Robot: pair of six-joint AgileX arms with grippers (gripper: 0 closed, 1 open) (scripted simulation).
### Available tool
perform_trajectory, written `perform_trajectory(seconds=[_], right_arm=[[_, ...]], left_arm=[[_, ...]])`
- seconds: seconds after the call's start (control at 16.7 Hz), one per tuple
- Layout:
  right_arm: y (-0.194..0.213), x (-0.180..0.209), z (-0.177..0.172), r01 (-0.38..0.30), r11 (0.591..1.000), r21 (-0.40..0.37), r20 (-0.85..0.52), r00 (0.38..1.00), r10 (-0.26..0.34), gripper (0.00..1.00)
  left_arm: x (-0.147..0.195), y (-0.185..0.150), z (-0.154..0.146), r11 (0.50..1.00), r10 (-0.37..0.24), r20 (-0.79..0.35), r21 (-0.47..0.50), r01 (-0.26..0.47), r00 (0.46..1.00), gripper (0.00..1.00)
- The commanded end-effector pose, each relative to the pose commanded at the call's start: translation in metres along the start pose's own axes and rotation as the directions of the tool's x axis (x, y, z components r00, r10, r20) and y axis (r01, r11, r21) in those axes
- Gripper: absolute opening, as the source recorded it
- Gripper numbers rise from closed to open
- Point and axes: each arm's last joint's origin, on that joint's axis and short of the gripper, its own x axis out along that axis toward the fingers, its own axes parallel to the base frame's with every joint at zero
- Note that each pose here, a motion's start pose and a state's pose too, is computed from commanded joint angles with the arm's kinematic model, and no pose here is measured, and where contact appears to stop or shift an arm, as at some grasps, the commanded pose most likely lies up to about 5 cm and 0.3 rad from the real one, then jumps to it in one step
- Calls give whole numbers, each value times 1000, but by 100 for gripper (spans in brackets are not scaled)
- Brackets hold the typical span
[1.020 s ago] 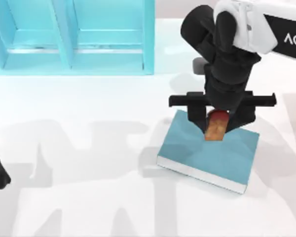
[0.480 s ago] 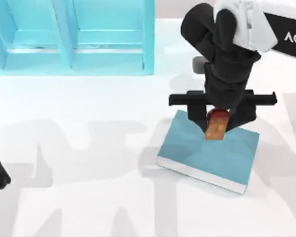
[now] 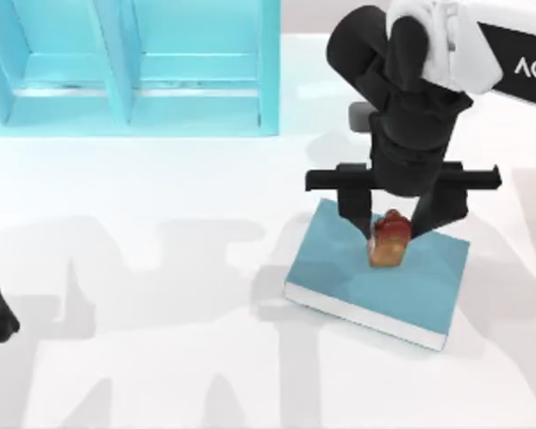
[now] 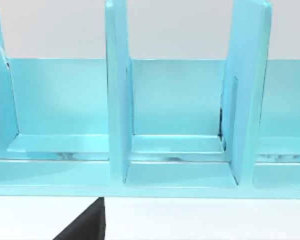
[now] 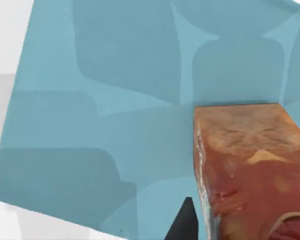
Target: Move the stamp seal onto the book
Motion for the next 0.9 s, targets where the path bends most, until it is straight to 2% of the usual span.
perform_trajectory(seconds=[0.24, 0.9], right_arm=[[0, 0, 0, 0, 1000, 0, 0, 1000, 0, 98], [0, -3, 0, 1, 1000, 2, -3, 1000, -1, 100]], left_arm=[[0, 0, 0, 1000, 0, 0, 0, 0, 1000, 100], [0, 0, 0, 1000, 0, 0, 0, 0, 1000, 100]])
